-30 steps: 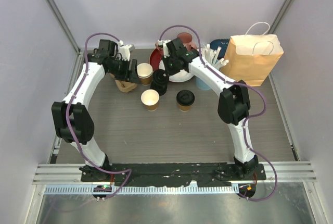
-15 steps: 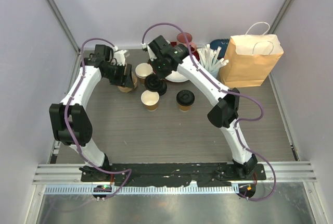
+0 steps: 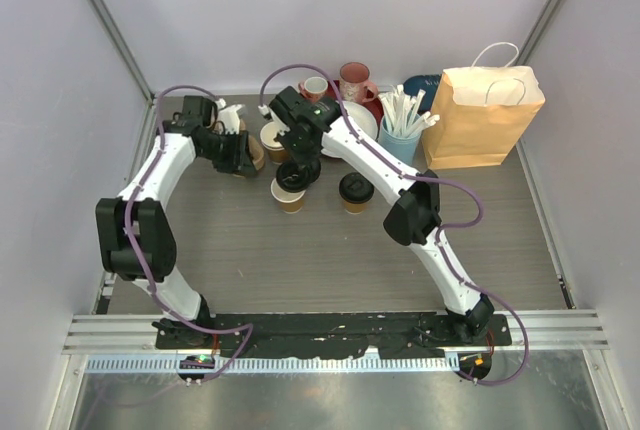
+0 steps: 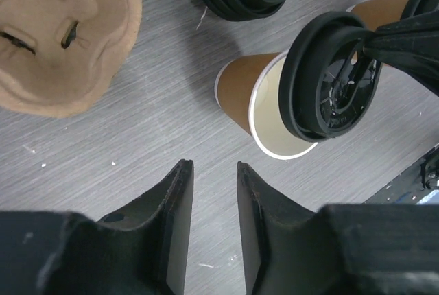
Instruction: Pack the takeout coffee
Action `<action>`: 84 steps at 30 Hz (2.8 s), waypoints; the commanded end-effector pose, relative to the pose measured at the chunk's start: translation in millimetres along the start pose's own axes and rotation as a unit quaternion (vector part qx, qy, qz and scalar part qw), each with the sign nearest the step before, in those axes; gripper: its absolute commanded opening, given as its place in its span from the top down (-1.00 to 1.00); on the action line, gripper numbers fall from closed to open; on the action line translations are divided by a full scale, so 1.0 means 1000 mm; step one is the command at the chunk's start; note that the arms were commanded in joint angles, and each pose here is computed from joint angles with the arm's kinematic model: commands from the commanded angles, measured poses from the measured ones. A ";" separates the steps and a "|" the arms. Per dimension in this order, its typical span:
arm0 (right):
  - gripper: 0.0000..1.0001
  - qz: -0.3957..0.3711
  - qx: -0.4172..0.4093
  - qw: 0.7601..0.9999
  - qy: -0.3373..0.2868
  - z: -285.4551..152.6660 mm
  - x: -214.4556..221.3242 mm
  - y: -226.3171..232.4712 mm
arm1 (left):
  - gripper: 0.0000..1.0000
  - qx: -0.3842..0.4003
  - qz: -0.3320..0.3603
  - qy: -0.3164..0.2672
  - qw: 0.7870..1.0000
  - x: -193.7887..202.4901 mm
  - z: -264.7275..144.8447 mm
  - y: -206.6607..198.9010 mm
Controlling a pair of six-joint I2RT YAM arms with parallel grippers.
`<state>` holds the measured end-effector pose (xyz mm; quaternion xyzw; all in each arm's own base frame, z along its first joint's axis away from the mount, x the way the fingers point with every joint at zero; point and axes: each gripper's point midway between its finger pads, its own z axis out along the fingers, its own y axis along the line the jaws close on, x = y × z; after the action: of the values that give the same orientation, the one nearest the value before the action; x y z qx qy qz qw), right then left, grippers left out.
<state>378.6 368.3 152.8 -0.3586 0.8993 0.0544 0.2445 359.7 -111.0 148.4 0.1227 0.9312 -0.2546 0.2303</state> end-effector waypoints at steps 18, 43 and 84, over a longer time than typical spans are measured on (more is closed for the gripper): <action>0.98 -0.026 -0.005 0.999 -0.037 -0.027 -0.013 0.004 | 0.73 0.040 -0.037 0.038 0.998 0.017 0.075 -0.012; 0.98 -0.033 0.002 0.999 -0.013 -0.045 0.010 -0.002 | 0.73 0.092 -0.009 0.083 0.992 0.036 0.092 -0.049; 0.98 -0.072 -0.020 0.997 0.023 -0.005 0.014 0.018 | 0.72 0.064 -0.035 0.038 0.997 0.010 0.060 -0.026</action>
<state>359.7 358.9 131.0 -0.4157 0.8872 0.0378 0.1968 356.7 -157.9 75.6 0.0995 0.9373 -0.3037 0.1387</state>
